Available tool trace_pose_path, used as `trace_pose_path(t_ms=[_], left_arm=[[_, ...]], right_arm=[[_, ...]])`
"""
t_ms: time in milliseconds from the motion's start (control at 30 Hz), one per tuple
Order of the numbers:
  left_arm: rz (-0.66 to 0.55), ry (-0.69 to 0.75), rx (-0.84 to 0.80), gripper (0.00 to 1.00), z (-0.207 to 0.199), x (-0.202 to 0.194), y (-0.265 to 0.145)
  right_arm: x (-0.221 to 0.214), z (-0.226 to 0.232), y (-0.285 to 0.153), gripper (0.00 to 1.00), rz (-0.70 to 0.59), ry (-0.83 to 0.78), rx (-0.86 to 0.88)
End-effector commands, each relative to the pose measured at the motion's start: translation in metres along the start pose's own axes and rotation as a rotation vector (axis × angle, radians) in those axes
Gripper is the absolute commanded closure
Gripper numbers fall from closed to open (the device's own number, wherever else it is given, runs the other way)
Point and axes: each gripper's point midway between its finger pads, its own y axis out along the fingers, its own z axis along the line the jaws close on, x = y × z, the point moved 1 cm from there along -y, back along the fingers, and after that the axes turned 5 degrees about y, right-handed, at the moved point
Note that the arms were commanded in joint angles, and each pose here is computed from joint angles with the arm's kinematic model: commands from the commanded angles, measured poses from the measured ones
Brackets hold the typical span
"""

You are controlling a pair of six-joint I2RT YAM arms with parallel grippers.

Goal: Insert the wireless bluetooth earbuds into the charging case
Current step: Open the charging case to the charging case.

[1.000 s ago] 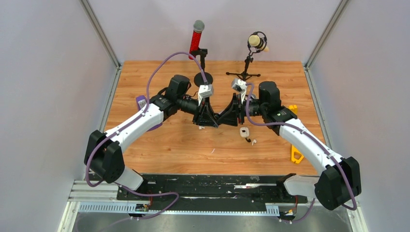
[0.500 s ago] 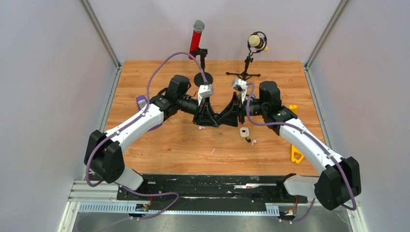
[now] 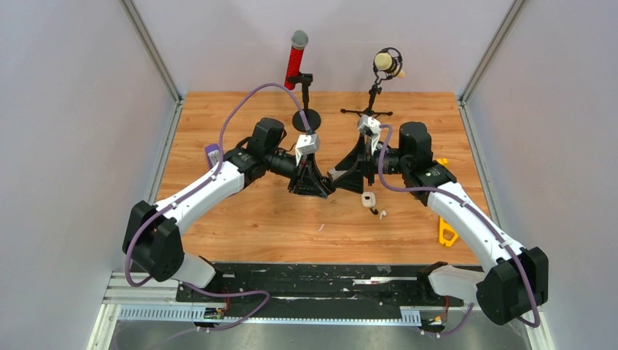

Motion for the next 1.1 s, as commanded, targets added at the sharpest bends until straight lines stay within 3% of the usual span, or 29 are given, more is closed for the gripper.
trace_pose_path(t_ms=[0, 367, 533, 1067], left_arm=[[-0.030, 0.099, -0.030, 0.83, -0.014, 0.010, -0.003], [-0.030, 0.093, -0.018, 0.83, -0.009, 0.009, -0.002], [-0.029, 0.091, -0.015, 0.83, -0.008, 0.008, -0.002], [-0.031, 0.092, -0.014, 0.83, -0.009, 0.010, -0.002]], right_arm=[[0.021, 0.008, -0.008, 0.34, -0.044, -0.091, -0.007], [0.013, 0.013, -0.004, 0.28, -0.026, -0.053, 0.057], [0.011, 0.006, -0.001, 0.21, -0.035, -0.055, 0.020], [0.006, -0.014, 0.008, 0.20, -0.039, -0.117, -0.100]])
